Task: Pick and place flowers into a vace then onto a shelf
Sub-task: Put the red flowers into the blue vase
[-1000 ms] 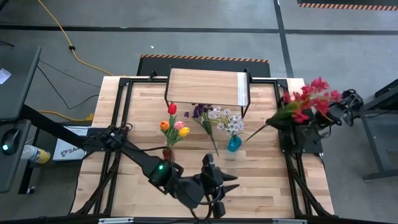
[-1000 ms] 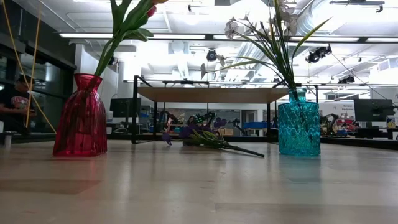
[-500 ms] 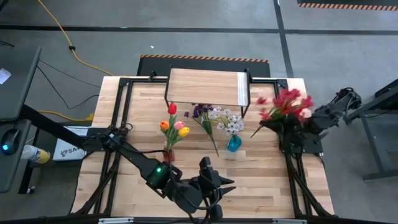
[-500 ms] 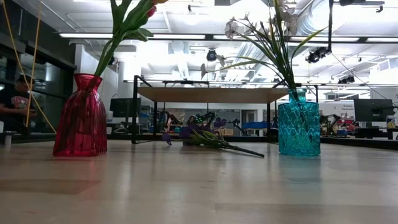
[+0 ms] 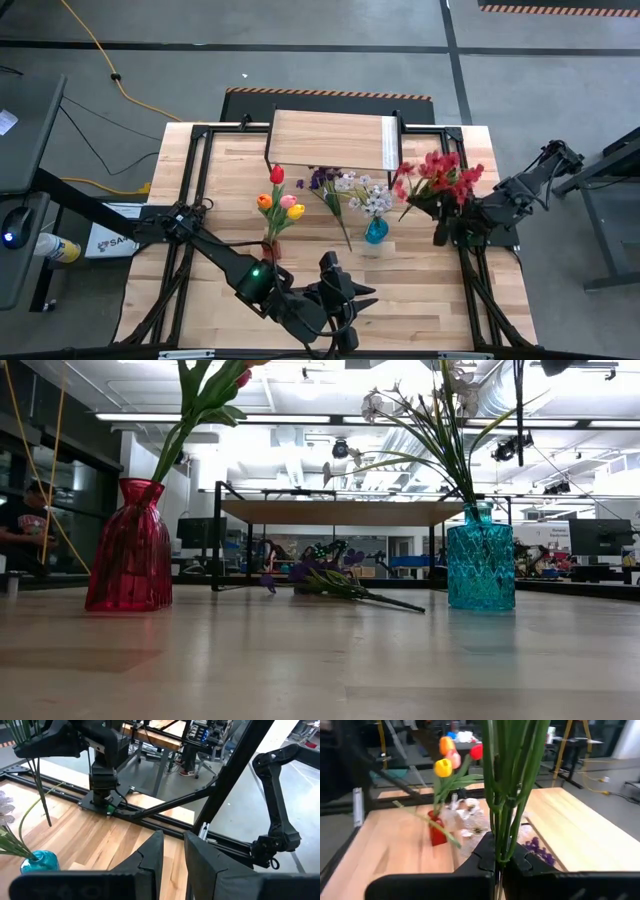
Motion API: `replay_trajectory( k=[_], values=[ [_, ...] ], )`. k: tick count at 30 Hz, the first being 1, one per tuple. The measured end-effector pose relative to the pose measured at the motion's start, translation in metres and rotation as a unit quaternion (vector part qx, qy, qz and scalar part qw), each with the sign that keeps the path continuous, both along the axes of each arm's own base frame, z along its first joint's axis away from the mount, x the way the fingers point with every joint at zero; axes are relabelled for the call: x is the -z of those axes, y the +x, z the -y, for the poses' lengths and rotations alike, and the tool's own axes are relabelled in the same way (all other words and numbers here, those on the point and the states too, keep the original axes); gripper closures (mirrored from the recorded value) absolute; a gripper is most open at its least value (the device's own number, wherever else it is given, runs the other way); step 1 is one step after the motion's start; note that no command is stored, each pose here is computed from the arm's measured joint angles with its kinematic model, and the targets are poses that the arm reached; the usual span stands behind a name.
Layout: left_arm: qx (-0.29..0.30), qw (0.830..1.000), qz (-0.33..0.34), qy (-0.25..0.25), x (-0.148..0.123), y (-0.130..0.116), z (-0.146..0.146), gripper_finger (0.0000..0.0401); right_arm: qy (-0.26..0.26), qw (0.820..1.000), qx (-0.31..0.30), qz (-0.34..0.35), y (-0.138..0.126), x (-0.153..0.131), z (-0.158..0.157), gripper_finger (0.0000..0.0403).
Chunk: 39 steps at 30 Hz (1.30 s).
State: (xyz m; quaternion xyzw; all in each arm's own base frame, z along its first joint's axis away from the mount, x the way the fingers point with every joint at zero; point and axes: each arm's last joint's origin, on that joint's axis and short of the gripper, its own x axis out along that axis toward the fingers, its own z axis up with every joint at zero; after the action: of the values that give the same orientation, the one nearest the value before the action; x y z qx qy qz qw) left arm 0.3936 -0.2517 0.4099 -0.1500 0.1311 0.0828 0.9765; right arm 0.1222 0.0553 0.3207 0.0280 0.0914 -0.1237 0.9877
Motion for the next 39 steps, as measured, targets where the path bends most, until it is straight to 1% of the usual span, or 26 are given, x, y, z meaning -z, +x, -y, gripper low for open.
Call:
replay_trajectory(
  k=[4,11,16,20,24,28,30,32,36,39],
  values=[
    [-0.005,1.0,-0.003,-0.016,0.001,0.0,0.0,0.0288,0.016,0.999,0.045,0.017,-0.009,-0.002,0.008,0.0402],
    [0.0,0.999,-0.022,-0.046,0.006,-0.002,0.0,0.0288,0.055,0.993,0.085,0.057,-0.041,-0.007,0.03,0.0402],
    [-0.001,0.999,-0.03,-0.044,0.007,-0.002,0.0,0.0288,0.09,0.99,0.091,0.06,-0.064,-0.001,0.045,0.0402],
    [-0.001,0.999,-0.034,-0.04,0.008,-0.002,0.0,0.0288,0.117,0.989,0.076,0.053,-0.074,0.004,0.051,0.0402],
    [-0.002,0.999,-0.044,-0.033,0.01,-0.003,-0.001,0.0288,0.125,0.989,0.067,0.046,-0.071,0.011,0.049,0.0402],
    [-0.003,0.998,-0.047,-0.03,0.011,-0.004,-0.001,0.0288,0.133,0.989,0.053,0.046,-0.055,0.037,0.038,0.0402],
    [-0.004,0.998,-0.048,-0.029,0.011,-0.004,-0.001,0.0288,0.134,0.988,0.05,0.065,-0.048,0.046,0.033,0.0402],
    [-0.004,0.998,-0.048,-0.03,0.011,-0.004,-0.001,0.0288,0.133,0.986,0.046,0.094,-0.043,0.049,0.03,0.0403],
    [-0.004,0.998,-0.048,-0.03,0.011,-0.004,-0.001,0.0288,0.138,0.977,0.022,0.164,-0.034,0.053,0.023,0.0403],
    [-0.004,0.998,-0.048,-0.029,0.011,-0.004,-0.001,0.0288,0.137,0.971,0.022,0.194,-0.031,0.061,0.022,0.0403]
  ],
)
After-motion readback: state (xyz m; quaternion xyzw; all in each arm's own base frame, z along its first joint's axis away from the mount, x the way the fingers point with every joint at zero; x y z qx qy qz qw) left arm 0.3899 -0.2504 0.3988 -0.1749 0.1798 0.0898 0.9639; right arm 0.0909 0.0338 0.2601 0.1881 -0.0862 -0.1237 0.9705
